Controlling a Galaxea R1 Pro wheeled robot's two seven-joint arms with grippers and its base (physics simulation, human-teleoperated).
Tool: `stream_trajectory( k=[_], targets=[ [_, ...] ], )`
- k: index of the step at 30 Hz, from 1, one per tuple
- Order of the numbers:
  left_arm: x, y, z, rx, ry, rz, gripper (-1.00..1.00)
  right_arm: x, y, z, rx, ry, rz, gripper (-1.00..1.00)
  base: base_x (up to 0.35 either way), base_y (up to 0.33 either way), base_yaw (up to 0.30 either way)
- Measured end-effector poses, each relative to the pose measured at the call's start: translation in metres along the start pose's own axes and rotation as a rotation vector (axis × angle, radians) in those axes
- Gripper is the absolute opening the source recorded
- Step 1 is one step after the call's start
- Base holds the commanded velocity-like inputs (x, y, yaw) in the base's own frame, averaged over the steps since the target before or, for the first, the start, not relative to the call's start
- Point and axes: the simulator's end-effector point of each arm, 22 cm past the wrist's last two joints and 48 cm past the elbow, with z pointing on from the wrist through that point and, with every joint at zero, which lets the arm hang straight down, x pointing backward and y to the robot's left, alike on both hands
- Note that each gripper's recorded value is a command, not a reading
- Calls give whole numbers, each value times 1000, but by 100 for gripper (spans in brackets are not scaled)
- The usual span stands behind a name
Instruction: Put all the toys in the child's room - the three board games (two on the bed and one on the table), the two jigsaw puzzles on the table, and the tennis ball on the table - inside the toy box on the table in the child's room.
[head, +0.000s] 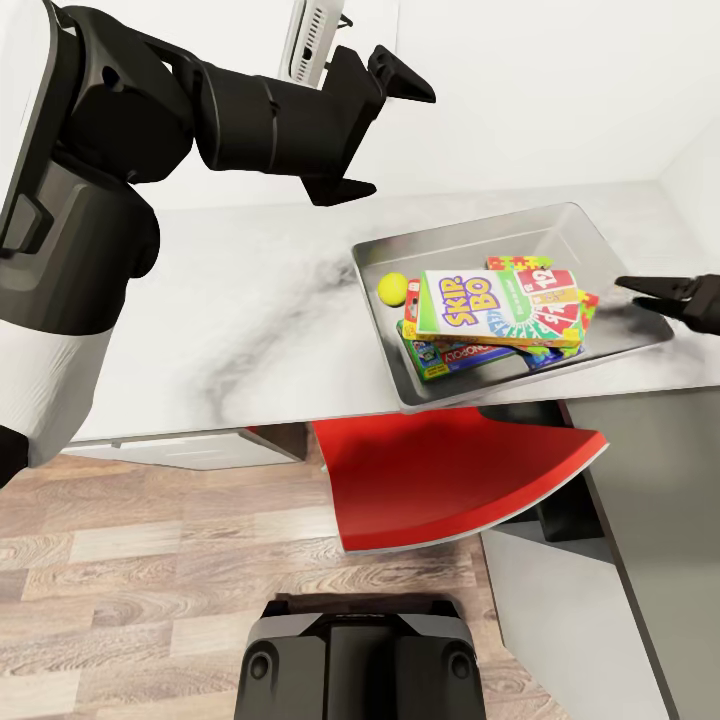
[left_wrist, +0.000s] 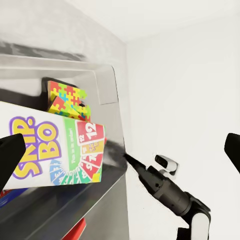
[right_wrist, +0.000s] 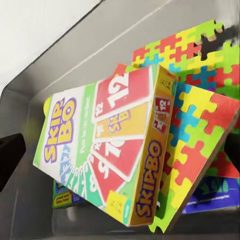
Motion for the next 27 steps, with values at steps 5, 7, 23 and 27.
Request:
stream_trajectory(
  k=[5, 7, 23, 27],
  targets=[
    [0, 0, 0, 0, 0, 0, 100, -19, 2, -13, 0, -45, -11, 100, 0, 0, 0],
    [0, 0, 0, 0, 0, 0, 100, -20, 2, -14, -1, -50, -12, 100, 0, 0, 0],
    [-2, 14, 5, -36, -4, -11, 100, -20, 7, -15, -26, -56, 1, 100, 0, 0, 0],
    [-2, 14, 5, -36, -4, -11, 100, -20, 7, -15, -26, -56, 1, 100, 0, 0, 0]
  ],
)
